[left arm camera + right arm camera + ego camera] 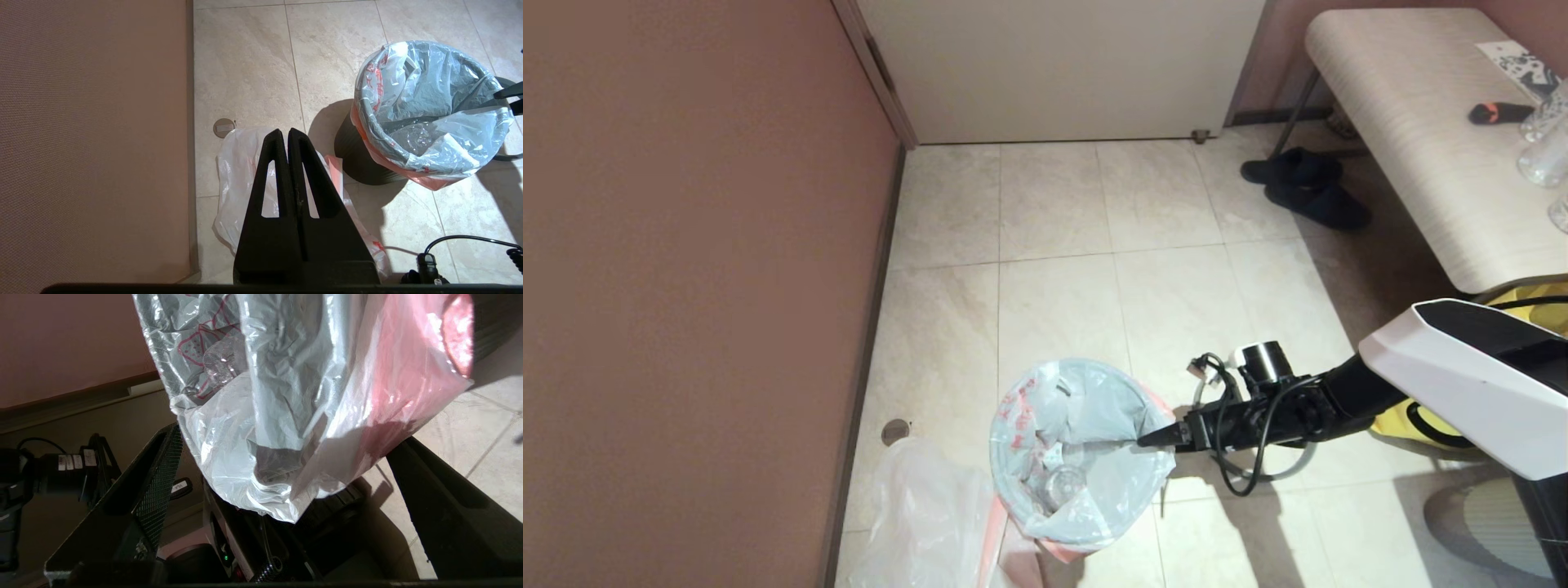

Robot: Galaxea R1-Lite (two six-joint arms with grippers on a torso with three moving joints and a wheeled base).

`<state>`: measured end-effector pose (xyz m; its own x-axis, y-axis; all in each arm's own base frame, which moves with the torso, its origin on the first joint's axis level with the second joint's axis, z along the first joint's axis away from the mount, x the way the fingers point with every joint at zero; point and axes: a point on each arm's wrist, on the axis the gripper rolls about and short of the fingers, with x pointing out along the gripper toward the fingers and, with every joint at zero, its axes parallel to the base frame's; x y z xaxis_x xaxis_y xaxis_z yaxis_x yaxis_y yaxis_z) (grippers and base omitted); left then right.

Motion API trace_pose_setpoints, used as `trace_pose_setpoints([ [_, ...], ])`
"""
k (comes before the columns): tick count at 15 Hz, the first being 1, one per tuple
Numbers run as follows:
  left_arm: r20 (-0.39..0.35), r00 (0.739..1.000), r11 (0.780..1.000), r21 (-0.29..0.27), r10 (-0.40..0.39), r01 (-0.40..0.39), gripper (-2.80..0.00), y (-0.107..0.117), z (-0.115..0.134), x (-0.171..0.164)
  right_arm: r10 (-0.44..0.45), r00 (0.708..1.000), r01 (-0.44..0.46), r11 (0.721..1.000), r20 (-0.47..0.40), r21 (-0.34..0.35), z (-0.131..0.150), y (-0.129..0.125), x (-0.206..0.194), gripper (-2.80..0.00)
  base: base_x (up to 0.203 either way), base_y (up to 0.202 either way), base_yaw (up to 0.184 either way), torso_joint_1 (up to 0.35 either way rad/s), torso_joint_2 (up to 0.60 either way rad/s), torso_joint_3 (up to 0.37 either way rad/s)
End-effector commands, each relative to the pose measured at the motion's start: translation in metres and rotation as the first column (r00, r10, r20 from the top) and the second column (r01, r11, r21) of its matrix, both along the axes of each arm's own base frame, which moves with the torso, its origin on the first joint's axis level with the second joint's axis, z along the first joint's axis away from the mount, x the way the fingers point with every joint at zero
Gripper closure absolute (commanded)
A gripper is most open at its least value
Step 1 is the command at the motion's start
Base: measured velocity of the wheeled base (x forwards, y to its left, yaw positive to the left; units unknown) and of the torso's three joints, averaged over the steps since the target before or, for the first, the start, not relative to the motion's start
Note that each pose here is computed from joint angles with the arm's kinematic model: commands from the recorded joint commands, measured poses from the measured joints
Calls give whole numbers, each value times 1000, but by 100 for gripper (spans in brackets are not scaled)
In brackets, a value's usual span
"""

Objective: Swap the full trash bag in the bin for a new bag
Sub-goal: Place the trash bag on the floor

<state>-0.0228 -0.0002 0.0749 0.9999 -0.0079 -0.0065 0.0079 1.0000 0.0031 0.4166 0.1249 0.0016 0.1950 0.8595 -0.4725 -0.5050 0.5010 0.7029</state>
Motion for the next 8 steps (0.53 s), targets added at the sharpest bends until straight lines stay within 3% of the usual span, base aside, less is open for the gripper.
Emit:
trace_pose_setpoints([
  [1,0,1000,1000,0,0,0,0,0,0,0,7,1000,-6,999,-10,36,11,1,-2,-280,0,0,0,0,0,0],
  [4,0,1000,1000,0,0,0,0,0,0,0,15,1000,-13,997,-27,82,31,0,-7,-280,0,0,0,0,0,0],
  [8,0,1000,1000,0,0,0,0,0,0,0,23,999,-19,996,-43,89,40,-4,-22,-280,0,0,0,0,0,0],
])
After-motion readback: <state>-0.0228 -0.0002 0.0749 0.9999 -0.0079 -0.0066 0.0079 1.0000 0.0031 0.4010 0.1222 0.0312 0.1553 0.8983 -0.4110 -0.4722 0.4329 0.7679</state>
